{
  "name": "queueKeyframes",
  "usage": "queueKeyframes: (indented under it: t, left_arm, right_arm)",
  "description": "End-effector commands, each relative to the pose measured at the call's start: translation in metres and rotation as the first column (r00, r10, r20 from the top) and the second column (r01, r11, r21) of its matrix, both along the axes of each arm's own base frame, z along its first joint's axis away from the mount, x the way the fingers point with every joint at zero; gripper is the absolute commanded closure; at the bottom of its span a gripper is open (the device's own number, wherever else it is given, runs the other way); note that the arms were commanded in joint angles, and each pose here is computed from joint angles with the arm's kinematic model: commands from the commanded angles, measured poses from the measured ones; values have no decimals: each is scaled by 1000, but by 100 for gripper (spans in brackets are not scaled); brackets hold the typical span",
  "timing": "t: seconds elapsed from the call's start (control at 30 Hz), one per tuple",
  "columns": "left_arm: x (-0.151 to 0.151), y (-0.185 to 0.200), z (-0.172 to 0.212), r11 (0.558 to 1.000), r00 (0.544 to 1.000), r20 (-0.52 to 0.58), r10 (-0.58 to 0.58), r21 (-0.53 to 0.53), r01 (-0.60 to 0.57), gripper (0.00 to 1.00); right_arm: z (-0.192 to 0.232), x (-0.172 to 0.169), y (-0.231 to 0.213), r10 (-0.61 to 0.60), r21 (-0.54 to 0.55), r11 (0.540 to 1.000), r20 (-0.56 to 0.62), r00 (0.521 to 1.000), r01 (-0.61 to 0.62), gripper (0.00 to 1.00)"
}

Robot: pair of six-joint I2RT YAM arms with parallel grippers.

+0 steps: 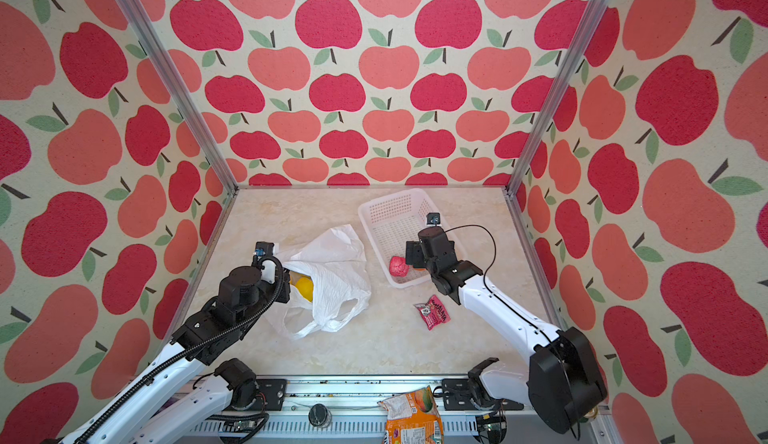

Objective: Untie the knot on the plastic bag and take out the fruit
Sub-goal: 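Lower the orange fruit into the basket and open the right gripper, then move the open right gripper back toward the bag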

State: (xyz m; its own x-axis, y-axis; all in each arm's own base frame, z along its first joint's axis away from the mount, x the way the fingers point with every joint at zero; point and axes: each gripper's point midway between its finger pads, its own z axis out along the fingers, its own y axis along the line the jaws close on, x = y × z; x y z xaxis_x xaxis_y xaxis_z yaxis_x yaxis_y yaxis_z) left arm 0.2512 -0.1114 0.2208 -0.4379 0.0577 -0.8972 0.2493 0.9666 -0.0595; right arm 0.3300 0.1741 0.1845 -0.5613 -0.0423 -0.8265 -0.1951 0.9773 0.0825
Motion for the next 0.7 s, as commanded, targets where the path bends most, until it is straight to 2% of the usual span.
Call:
queueKeyframes:
  t: [0.0, 0.07, 0.13, 0.2, 0.33, 0.47, 0.57, 0.67]
  left_arm:
    - [-1, -4, 15, 1000, 999, 44, -26, -9, 26, 100]
    - [0, -4, 16, 1000, 999, 45, -25, -9, 25, 100]
    - [0, -4, 16, 1000, 999, 43, -25, -8, 25, 100]
    - [0, -4, 15, 1000, 999, 41, -25, -7, 25, 100]
    - [0, -4, 14, 1000, 999, 37, -23, -8, 23, 100]
    - [0, -3, 13, 1000, 999, 32, -17, -6, 17, 100]
    - [0, -2, 13, 1000, 999, 30, -13, -6, 13, 100]
    - [-1, -1, 14, 1000, 1000, 30, -9, -6, 9, 100]
  right_arm:
    - [42, -25, 35, 170, 12, 985, 163, 972, -174, 23]
    - [66, -51, 62, 298, -19, 952, 274, 914, -304, 30]
    - [87, -82, 89, 422, -68, 901, 365, 830, -428, 38]
    - [99, -116, 117, 543, -132, 828, 432, 720, -546, 44]
    - [94, -179, 169, 704, -208, 675, 466, 535, -708, 52]
    - [57, -228, 222, 838, -285, 497, 404, 368, -820, 59]
    - [26, -246, 246, 878, -304, 431, 360, 317, -850, 64]
    - [1, -254, 261, 901, -279, 390, 310, 302, -877, 69]
